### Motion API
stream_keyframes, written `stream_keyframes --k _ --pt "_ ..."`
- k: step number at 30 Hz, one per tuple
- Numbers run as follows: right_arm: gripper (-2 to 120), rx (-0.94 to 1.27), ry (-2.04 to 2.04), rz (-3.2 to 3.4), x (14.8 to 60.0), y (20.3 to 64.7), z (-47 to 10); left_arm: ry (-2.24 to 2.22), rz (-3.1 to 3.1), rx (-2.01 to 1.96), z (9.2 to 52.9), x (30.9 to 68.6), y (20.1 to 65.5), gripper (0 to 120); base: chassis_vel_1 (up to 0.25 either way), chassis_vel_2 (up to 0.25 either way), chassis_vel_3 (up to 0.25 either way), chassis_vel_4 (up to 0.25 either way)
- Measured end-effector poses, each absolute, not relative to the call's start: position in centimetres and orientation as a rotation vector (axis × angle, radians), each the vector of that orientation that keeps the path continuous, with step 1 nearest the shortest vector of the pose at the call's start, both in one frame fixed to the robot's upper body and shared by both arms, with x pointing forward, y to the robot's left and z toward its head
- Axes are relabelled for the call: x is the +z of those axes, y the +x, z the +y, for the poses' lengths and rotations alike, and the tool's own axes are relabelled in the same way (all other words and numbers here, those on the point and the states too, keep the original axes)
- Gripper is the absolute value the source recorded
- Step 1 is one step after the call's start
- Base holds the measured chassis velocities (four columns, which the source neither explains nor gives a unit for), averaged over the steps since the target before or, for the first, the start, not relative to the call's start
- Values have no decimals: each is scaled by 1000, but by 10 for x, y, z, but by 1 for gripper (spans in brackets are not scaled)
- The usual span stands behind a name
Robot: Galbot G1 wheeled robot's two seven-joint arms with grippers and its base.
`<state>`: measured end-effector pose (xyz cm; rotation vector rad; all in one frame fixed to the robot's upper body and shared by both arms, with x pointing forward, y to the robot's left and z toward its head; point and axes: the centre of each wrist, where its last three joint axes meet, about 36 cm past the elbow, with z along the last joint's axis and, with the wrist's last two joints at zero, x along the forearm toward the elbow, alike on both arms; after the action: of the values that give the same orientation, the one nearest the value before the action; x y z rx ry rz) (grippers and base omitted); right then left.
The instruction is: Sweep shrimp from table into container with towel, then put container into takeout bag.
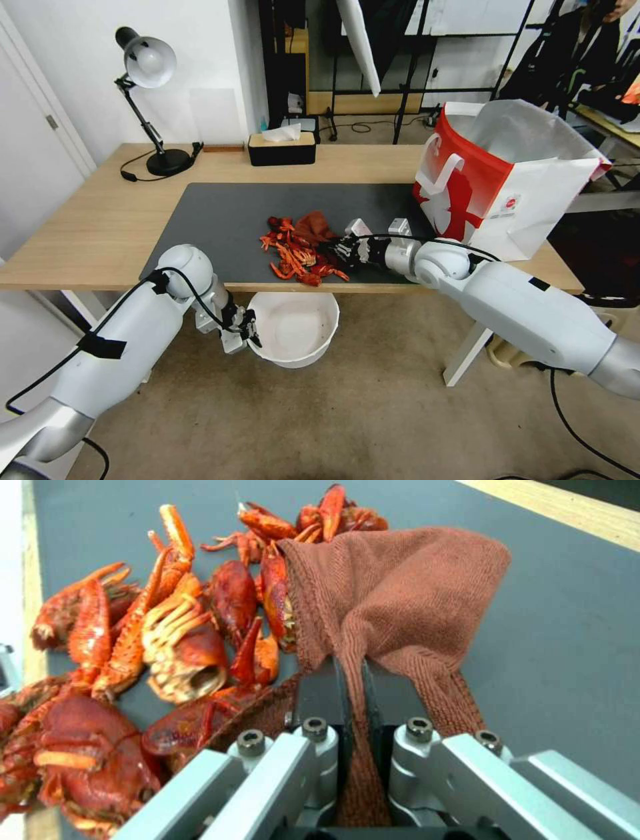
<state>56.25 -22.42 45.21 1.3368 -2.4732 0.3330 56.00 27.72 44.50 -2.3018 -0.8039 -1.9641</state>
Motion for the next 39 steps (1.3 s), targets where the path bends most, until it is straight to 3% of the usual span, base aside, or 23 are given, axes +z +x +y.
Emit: stream_keyframes --k 39 --pt "2 295 1413 -2444 460 516 -215 -2308 -798 -1973 271 445 561 0 0 0 0 0"
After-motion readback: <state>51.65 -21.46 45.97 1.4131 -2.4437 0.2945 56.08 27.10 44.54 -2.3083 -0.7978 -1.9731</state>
